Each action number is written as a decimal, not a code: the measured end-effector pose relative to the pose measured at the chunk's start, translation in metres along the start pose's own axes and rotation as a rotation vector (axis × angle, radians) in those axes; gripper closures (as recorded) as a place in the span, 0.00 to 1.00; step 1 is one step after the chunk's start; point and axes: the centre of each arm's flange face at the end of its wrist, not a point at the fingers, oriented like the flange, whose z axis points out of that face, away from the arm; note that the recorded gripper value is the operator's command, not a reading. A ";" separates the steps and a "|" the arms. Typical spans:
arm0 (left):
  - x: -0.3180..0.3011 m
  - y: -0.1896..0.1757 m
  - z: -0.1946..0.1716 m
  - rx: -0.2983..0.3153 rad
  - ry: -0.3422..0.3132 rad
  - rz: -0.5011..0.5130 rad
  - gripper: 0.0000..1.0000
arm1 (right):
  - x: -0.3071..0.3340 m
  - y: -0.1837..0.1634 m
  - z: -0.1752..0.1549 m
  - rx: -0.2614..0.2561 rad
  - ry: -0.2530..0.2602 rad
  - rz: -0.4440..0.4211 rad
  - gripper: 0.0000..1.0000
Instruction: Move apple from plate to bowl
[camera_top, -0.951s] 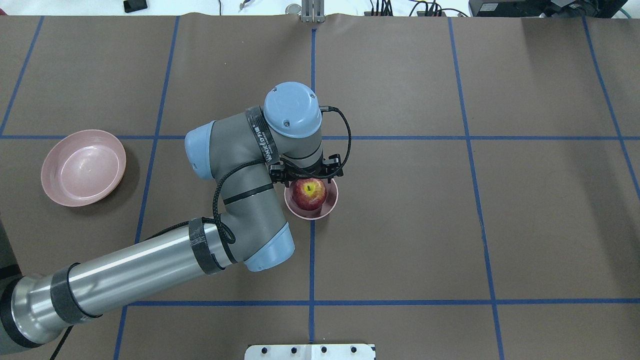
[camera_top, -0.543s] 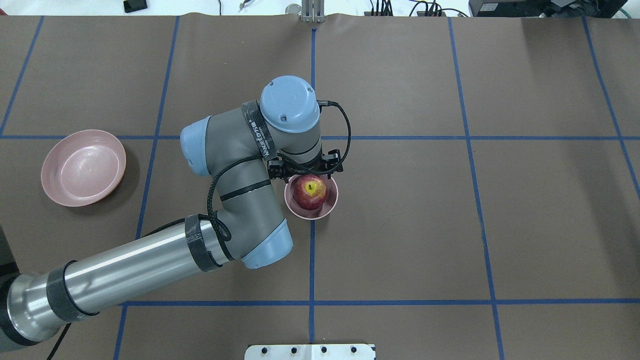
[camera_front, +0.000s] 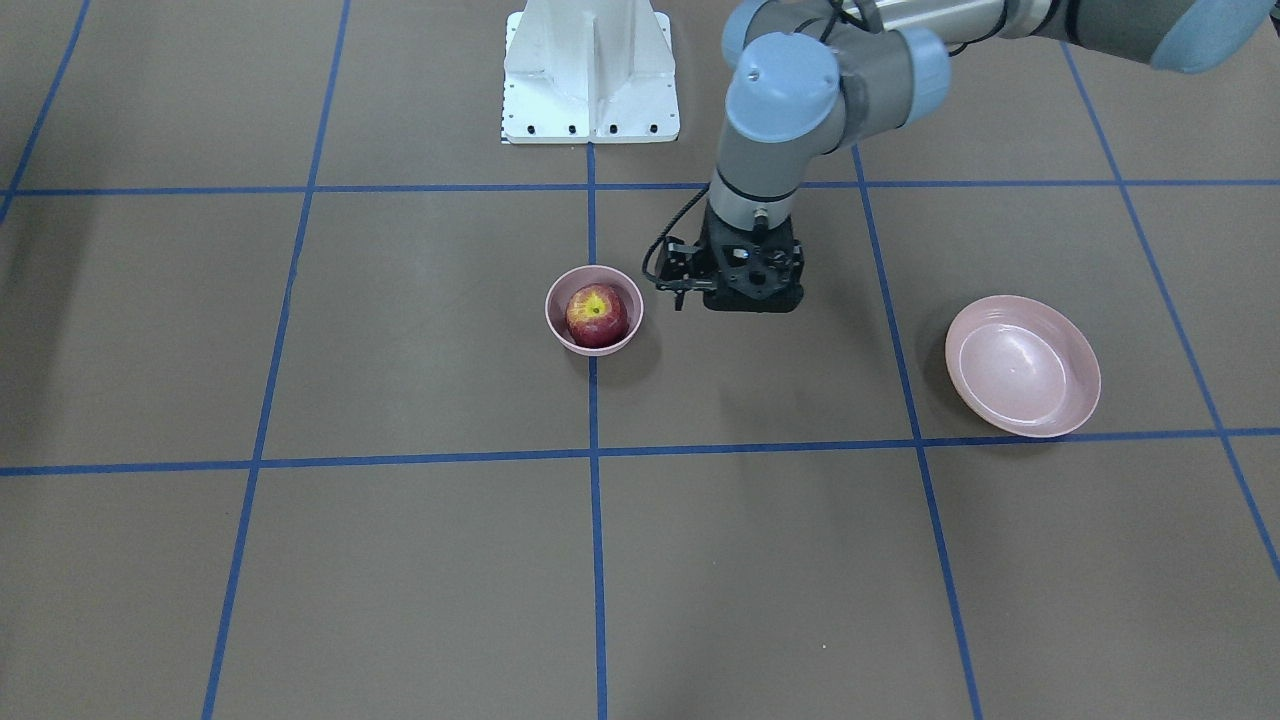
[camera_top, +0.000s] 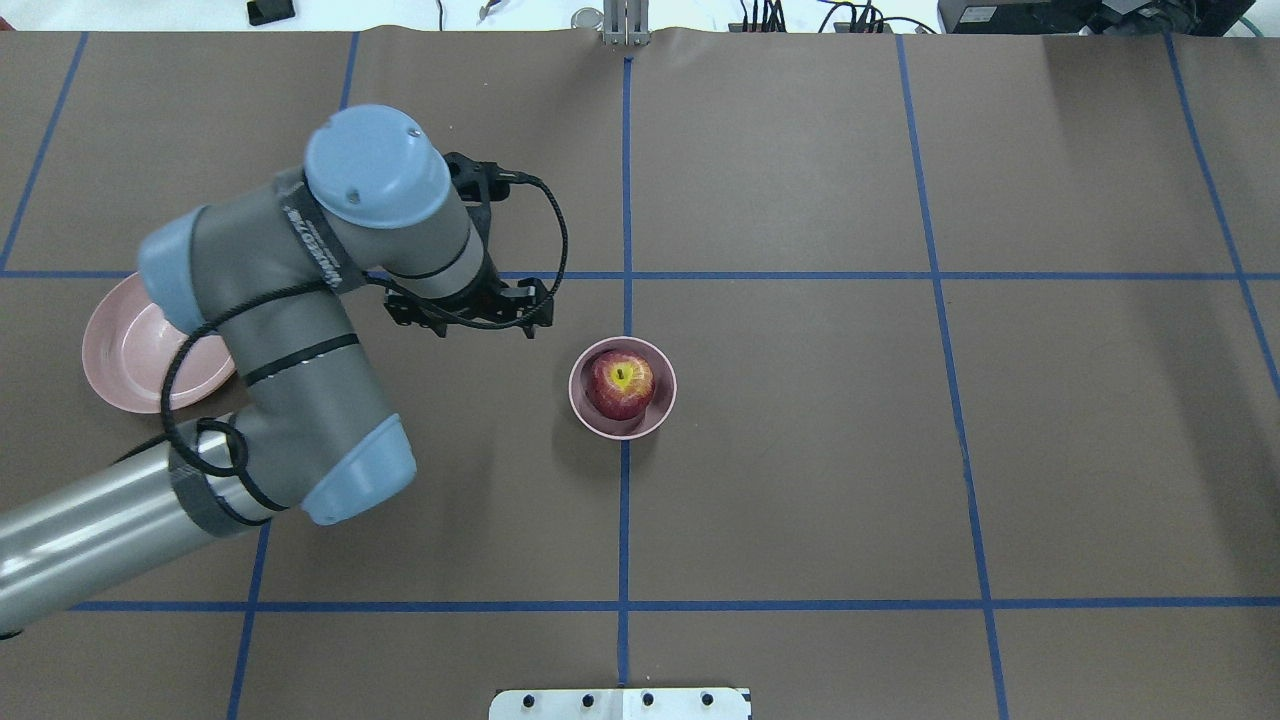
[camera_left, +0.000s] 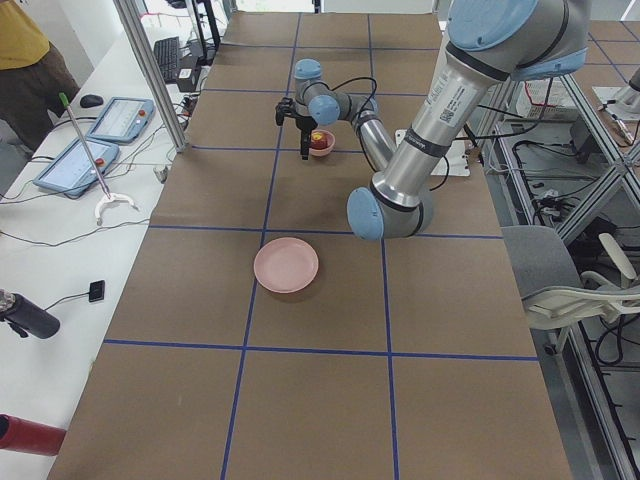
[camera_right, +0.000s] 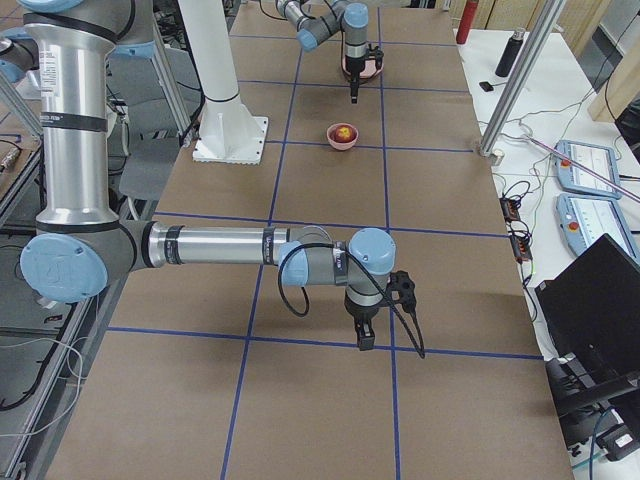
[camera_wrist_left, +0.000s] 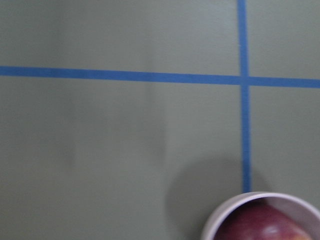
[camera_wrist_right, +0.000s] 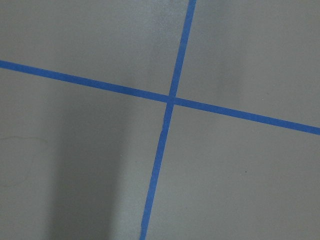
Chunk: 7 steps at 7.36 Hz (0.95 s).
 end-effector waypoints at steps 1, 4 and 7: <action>-0.054 -0.015 -0.016 -0.017 -0.021 0.039 0.02 | 0.003 0.003 0.002 -0.005 0.002 0.015 0.00; -0.246 -0.055 -0.052 -0.029 -0.094 0.102 0.02 | 0.025 0.020 -0.011 0.022 0.004 0.070 0.00; -0.421 -0.044 -0.085 -0.042 -0.166 0.161 0.02 | 0.030 0.023 -0.018 0.036 0.004 0.084 0.00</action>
